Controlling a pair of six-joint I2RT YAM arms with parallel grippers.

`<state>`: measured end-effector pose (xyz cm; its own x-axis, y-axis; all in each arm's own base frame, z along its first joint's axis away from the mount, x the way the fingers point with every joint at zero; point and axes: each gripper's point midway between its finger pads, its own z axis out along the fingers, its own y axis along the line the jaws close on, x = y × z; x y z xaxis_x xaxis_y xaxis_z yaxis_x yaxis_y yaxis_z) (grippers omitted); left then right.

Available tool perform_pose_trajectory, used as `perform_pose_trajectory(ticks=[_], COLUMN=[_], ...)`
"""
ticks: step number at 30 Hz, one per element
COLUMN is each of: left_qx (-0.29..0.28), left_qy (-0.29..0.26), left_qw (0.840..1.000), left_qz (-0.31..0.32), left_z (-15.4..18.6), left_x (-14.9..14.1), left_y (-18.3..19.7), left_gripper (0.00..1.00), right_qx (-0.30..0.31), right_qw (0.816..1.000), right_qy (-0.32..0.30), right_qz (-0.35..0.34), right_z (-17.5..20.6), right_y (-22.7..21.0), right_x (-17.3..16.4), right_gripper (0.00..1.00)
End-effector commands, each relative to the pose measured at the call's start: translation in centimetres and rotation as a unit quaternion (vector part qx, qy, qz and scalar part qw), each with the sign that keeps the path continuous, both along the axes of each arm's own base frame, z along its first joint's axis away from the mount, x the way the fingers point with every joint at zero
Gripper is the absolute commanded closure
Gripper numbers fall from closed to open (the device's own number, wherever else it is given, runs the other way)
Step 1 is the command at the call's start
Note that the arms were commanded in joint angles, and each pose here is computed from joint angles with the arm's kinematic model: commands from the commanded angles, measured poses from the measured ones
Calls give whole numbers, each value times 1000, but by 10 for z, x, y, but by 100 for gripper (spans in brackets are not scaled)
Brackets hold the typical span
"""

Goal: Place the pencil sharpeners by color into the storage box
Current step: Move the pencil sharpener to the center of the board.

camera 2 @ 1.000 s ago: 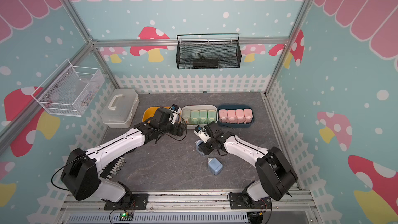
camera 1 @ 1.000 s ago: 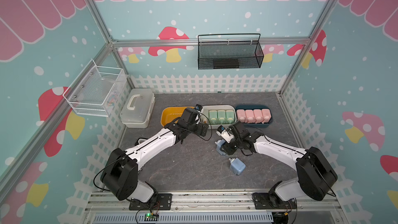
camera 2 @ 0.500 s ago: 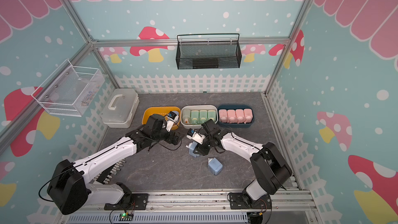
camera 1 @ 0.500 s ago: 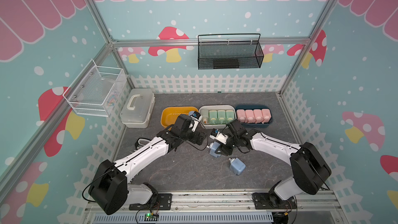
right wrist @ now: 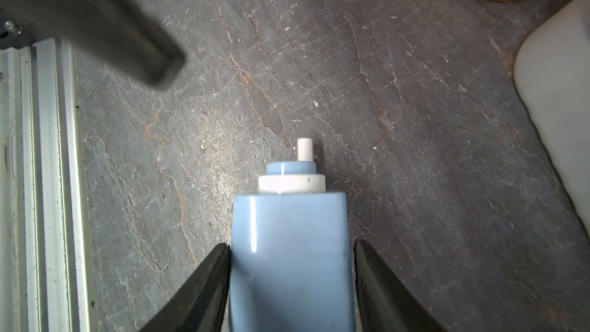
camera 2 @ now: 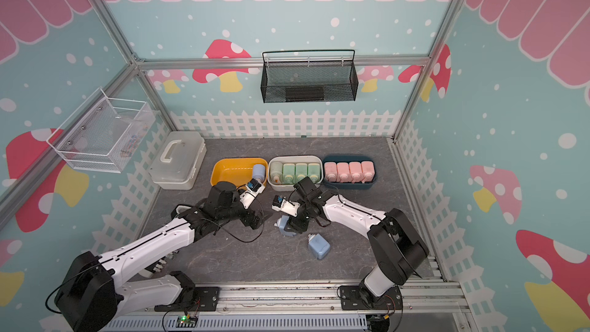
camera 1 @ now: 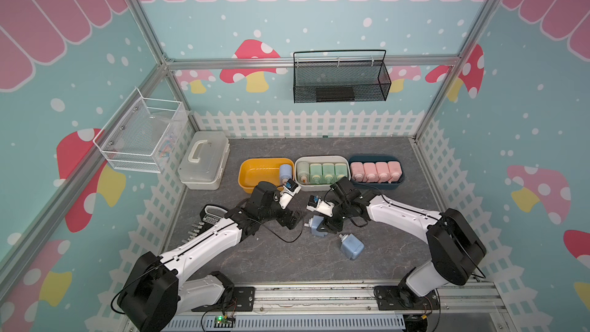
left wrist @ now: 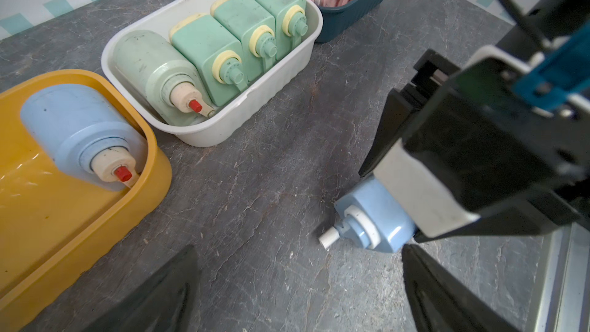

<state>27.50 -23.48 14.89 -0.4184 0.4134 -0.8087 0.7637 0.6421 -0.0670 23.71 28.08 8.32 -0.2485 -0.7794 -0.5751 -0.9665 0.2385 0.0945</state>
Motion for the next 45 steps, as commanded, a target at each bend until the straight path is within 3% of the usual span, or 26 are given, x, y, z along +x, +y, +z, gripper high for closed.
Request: perform_pose_trajectory(ticks=[1,14,20,22,25,29,33,45], left_qx=[3,8,22,33,47,60,72,116], left_qy=[-31,-23,-17,-26,-48,-85,-81,-61], left_qw=[999,999,997,994,987,975,964,927], left_qz=[-9,-44,-78,-96,-147,-195,-242,-351], left_z=[4,-7,-18,-20,-23,-27,-34,-54], left_x=[5,0,-10,-15,-29,-35,-38,-34], left_y=[0,-9,-23,-30,-44,-57,-67,-90], left_gripper=[1,1,1,1,1,1,1,1], right_qx=[-9,9,17,20,15,51,75,95], right_qw=[1000,999,998,994,977,954,936,926], right_qy=[-9,-48,-53,-80,-140,-181,-193,-151], right_qz=[8,2,-30,-69,-163,-234,-285,-333], right_z=[7,33,40,46,58,80,89,84], right_y=[1,-3,-6,-14,-39,-65,-89,-114], right_x=[1,1,3,11,30,27,15,-14], right_gripper=[36,29,21,16,1,1,1,1])
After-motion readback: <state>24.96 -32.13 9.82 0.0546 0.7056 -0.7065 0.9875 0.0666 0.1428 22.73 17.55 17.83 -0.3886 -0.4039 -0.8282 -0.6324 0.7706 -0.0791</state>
